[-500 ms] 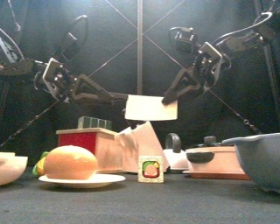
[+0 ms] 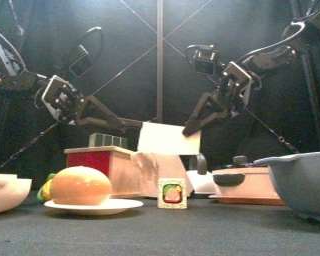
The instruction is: Cut sushi roll
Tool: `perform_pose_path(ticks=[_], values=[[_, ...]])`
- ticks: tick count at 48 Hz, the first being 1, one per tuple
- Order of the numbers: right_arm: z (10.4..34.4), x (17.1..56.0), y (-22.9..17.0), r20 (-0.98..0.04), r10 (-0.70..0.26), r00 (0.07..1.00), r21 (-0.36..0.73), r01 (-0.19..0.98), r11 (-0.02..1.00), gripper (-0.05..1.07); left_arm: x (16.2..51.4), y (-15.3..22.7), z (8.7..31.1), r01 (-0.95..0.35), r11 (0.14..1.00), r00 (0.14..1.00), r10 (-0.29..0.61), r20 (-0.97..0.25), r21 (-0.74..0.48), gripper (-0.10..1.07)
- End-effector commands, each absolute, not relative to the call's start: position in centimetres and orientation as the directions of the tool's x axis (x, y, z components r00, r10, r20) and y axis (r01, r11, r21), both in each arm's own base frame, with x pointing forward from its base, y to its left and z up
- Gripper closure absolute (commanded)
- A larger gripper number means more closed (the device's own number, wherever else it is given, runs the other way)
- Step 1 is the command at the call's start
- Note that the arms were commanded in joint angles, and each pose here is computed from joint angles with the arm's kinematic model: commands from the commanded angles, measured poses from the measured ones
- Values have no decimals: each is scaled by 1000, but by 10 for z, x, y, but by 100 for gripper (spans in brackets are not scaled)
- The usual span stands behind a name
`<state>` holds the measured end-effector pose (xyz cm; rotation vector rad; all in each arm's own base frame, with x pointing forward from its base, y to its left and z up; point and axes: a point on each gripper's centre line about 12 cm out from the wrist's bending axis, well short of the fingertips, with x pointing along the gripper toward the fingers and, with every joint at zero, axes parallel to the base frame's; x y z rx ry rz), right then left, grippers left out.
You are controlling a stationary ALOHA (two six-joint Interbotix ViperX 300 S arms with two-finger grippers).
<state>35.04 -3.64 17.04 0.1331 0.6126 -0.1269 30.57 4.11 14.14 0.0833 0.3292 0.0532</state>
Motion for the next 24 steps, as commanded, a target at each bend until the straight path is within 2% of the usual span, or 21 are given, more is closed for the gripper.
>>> perform_pose_path(ticks=[1,24], values=[[177,355,-36,-565,-79,821,92,159,983,59,312,44,142,-46,995,944,72,-322,87,55],[162,359,-36,-598,-75,798,96,164,982,59,314,44,132,-43,995,920,73,-386,86,55]])
